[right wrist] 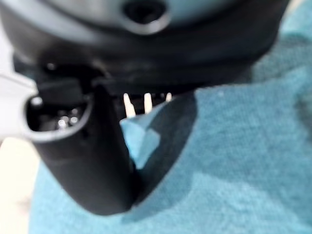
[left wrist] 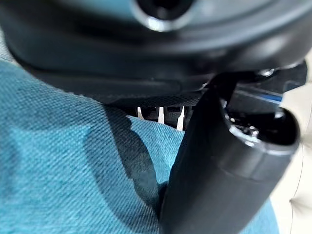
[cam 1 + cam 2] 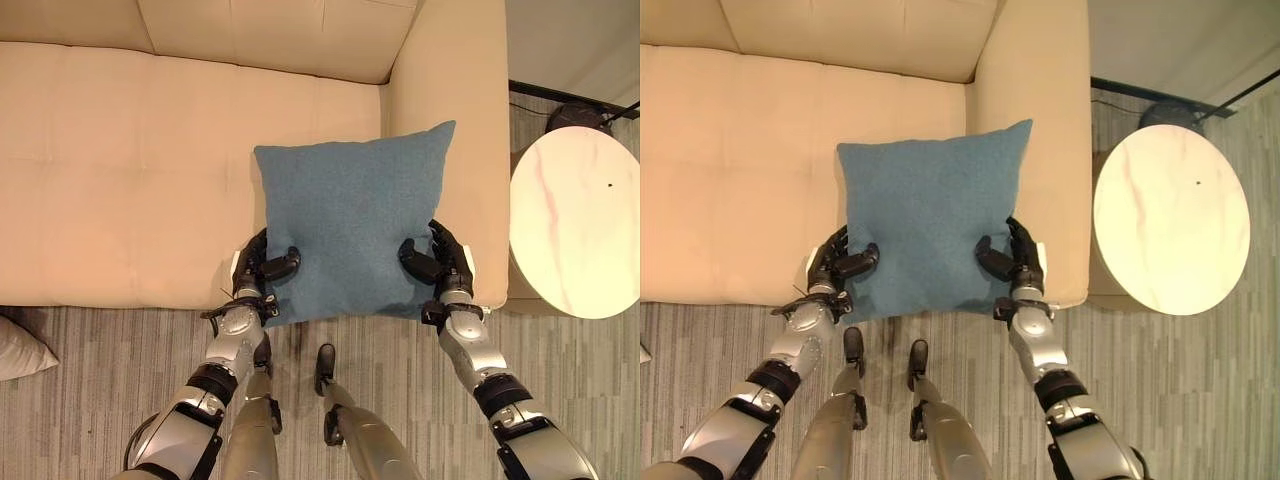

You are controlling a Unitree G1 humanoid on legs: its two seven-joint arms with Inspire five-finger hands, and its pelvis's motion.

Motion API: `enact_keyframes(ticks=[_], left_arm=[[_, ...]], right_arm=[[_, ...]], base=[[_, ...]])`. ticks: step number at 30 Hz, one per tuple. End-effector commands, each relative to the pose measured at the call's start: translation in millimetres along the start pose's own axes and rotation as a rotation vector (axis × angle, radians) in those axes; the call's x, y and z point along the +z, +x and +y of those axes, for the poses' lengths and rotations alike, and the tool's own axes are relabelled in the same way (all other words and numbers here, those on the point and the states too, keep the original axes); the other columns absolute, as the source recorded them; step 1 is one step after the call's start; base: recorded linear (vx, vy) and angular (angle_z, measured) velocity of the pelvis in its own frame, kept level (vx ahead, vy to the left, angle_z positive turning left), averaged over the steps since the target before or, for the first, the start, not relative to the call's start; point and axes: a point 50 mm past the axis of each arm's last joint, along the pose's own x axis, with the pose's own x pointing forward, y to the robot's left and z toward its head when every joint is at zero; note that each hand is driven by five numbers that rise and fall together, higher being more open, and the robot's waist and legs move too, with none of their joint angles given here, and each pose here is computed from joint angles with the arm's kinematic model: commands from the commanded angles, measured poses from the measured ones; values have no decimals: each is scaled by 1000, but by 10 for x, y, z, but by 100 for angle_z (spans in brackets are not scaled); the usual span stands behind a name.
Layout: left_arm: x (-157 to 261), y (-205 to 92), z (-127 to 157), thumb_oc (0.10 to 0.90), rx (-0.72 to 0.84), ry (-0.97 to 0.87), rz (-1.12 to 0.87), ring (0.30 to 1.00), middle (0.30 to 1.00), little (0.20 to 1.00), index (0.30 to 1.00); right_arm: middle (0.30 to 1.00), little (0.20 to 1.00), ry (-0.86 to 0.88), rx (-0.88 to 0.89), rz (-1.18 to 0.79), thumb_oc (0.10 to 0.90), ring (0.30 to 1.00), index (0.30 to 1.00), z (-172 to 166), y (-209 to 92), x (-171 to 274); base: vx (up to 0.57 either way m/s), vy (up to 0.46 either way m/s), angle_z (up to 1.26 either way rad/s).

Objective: Pick up all the scattered cushions and arrange them neatly on the sofa.

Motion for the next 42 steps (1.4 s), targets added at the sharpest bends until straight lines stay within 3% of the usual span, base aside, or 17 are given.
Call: enact_keyframes(ticks=[1,7,12,20,30,35,41,42], left_arm=[[30,-114,-496,400,-216,-41,-67,300,300,300,300],[-67,-243,-273,400,-180,-77,-68,300,300,300,300],[-409,-532,21,400,-160,-83,32,300,300,300,300],[-761,-888,255,400,-146,-106,161,300,300,300,300],[-778,-895,243,400,-158,-77,159,300,300,300,300],[-868,-970,172,400,-177,-121,191,300,300,300,300],[-902,-1016,216,400,-170,-124,204,300,300,300,300],[-980,-1109,326,400,-135,-121,237,300,300,300,300]], right_arm=[[300,300,77,204,-3,400,300,300,486,-205,-65],[300,300,67,201,45,400,300,300,338,-394,-270],[300,300,32,208,160,400,300,300,97,-696,-602],[300,300,-14,224,240,400,300,300,-72,-959,-797],[300,300,43,264,158,400,300,300,132,-892,-627],[300,300,-5,214,154,400,300,300,-74,-967,-635],[300,300,3,206,156,400,300,300,-95,-985,-634],[300,300,19,204,138,400,300,300,-120,-1013,-586]], base=[[39,-28,0],[54,-7,-3],[86,14,7],[57,62,11],[-53,-31,49],[-133,-54,107],[1,31,90],[215,136,38]])
